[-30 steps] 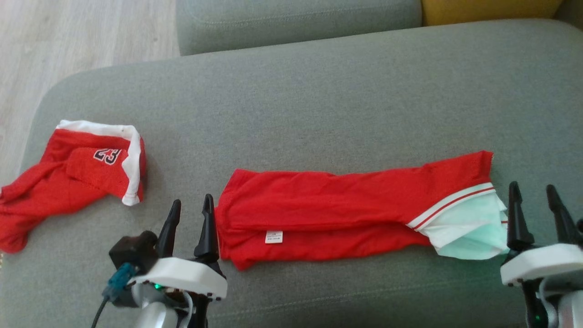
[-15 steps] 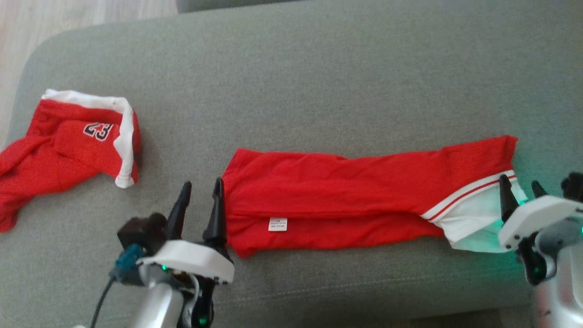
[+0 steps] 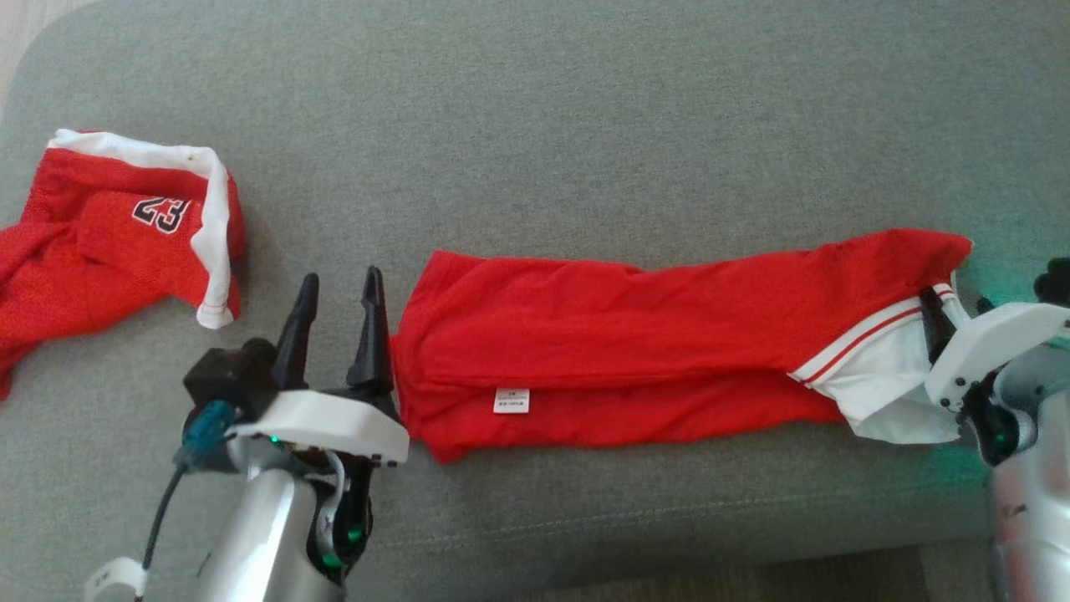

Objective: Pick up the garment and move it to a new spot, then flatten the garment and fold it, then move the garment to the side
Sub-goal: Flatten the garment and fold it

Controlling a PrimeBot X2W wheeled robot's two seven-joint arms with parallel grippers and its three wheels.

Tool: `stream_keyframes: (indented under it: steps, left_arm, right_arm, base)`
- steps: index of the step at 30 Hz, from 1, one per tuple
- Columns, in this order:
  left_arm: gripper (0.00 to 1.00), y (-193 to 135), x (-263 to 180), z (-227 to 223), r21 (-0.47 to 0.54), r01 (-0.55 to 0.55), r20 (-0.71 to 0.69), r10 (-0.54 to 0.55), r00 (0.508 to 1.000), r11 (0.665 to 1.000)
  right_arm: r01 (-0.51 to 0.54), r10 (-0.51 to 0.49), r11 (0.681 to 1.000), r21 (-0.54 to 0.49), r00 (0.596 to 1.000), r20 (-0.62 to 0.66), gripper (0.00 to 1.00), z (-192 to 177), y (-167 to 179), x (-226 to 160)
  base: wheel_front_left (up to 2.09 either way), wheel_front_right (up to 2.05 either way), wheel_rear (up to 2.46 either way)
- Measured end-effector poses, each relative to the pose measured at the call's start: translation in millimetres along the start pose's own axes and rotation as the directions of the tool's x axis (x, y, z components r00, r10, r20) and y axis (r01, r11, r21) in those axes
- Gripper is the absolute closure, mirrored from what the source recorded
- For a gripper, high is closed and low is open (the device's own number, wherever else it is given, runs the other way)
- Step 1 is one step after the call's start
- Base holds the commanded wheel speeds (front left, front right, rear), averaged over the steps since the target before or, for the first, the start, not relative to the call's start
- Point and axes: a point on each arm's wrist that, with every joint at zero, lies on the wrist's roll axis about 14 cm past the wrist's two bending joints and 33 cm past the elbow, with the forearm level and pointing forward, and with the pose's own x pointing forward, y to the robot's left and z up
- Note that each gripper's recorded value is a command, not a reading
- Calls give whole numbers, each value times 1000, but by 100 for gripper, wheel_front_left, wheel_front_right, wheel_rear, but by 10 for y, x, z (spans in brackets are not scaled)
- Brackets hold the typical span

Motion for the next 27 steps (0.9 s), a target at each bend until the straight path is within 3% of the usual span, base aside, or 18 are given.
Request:
stream_keyframes:
  steps: [2, 3, 4, 13, 20, 27]
  left_arm:
    - [0, 29, 21, 33, 2, -11, 9, 11, 1000, 1000]
    - [0, 51, 32, 55, 3, -19, 15, 19, 1000, 1000]
    - [0, 63, 41, 80, 4, -22, 22, 22, 1000, 1000]
    - [0, 10, 40, 185, 9, -9, 50, 9, 999, 1000]
    - [0, 13, -6, 256, 2, -14, 68, 14, 998, 1000]
    - [0, 40, -78, 326, -16, -29, 85, 30, 996, 999]
  right_arm:
    - [-8, 8, 1000, 27, 1000, -13, 0, -17, 18, -1]
    - [-14, 15, 999, 32, 1000, -17, 63, -21, 35, -4]
    - [-22, 22, 999, 29, 1000, -22, 100, -21, 56, -10]
    - [-39, 39, 999, -4, 999, 7, 100, 67, 66, -96]
    - [59, -43, 986, -158, 994, 103, 100, 386, -298, -165]
    - [152, -120, 949, -277, 984, 130, 100, 629, -561, -209]
  base:
    - [0, 0, 0]
    - [0, 0, 0]
    - [0, 0, 0]
    - [0, 0, 0]
    - [0, 0, 0]
    - [0, 0, 0]
